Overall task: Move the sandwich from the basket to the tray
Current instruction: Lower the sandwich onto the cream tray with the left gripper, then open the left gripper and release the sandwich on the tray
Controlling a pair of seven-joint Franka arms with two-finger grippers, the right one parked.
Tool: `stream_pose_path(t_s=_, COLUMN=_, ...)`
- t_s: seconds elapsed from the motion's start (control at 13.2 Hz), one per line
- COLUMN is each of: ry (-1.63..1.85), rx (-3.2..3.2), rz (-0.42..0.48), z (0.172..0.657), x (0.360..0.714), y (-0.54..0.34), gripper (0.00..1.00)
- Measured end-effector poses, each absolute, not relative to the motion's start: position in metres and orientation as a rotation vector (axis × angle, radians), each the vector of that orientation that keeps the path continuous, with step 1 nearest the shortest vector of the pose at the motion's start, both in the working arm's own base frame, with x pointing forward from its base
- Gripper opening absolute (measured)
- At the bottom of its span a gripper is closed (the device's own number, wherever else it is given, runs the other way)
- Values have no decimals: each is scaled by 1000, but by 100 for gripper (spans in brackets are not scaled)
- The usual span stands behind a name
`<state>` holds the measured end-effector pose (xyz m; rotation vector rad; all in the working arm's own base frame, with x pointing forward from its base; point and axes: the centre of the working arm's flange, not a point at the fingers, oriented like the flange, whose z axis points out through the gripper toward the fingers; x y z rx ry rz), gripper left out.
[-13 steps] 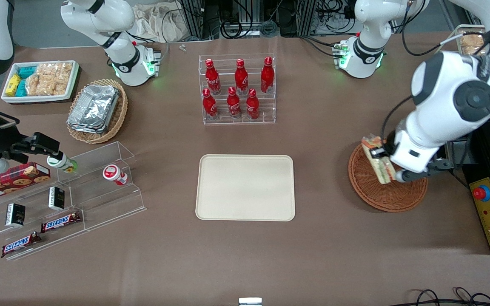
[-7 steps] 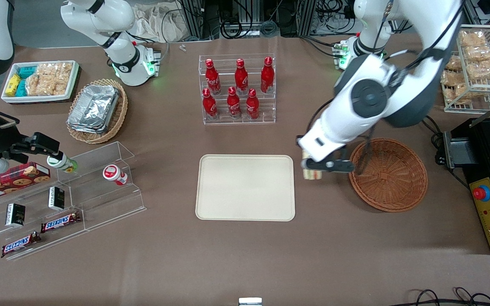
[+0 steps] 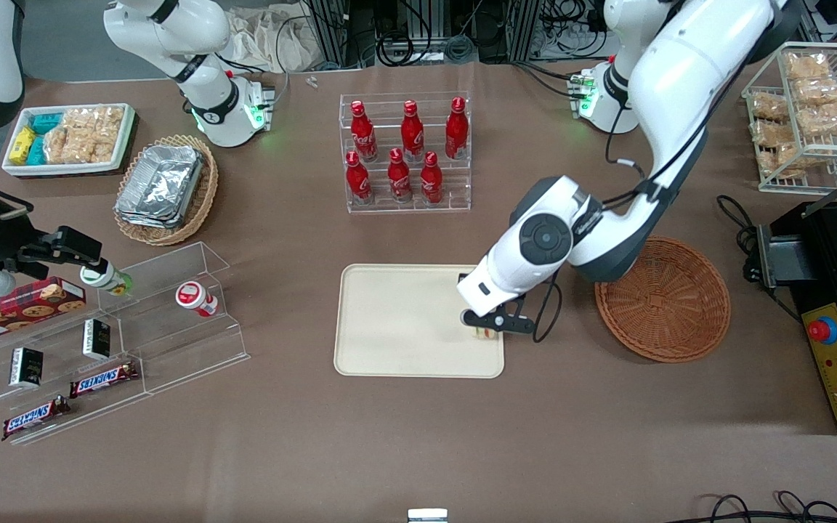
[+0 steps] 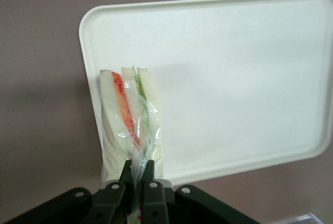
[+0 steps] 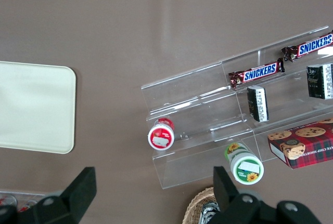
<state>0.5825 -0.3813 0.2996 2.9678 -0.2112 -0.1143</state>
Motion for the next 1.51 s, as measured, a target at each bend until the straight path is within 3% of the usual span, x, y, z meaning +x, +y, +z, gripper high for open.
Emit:
stream_pose_path(t_s=0.23, ry=-209, rx=2952, rz=-121, z=268, x=589, y=-382, gripper=10)
stream_pose_path(t_s=0.98, ry=-154, rx=2913, rz=-58, z=246, x=604, y=-374, gripper=10)
stream_pose_path(t_s=1.06, ry=-152, rx=2912, rz=-56, z=247, x=605, y=-374, gripper=15)
stream_pose_path(t_s=1.51, ry=-114, rx=2903, rz=-9, z=261, x=621, y=-362, gripper=78)
